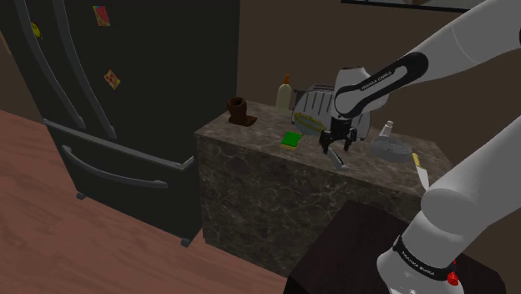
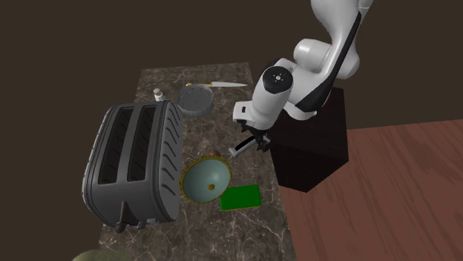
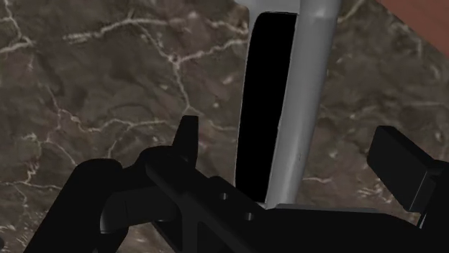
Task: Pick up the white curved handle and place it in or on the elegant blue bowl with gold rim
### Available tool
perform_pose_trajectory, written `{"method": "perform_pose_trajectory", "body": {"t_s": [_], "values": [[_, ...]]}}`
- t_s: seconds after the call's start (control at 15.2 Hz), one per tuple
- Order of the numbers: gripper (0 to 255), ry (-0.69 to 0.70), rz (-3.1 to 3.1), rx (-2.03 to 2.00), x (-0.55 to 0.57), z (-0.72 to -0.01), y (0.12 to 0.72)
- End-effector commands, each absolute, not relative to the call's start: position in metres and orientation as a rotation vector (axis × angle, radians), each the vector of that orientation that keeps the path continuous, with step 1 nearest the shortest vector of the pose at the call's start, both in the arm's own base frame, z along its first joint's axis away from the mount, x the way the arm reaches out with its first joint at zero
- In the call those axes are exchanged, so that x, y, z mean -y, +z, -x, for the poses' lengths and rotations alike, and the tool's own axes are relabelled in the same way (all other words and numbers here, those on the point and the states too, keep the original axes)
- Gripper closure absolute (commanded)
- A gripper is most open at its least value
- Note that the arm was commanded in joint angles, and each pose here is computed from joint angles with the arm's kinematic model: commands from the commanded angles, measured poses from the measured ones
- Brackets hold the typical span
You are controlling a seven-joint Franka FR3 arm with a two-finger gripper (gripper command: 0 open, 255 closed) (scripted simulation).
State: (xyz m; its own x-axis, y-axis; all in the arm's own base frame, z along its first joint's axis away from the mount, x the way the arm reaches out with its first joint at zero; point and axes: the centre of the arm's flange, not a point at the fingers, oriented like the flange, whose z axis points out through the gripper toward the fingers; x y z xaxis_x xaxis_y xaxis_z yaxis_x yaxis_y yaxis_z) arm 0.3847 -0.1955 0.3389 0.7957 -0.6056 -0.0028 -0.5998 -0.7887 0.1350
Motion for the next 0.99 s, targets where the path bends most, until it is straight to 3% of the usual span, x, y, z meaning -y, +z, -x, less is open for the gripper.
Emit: {"method": "perform_pose_trajectory", "body": {"t_s": [0.0, 0.73, 0.79, 0.92], "values": [[0, -0.067, -2.853, 0.968, 0.198, -0.385, 0.327], [0, -0.067, -2.853, 0.968, 0.2, -0.383, 0.309], [255, -0.067, -2.853, 0.968, 0.2, -0.383, 0.309], [255, -0.067, -2.853, 0.968, 0.2, -0.383, 0.309]]}}
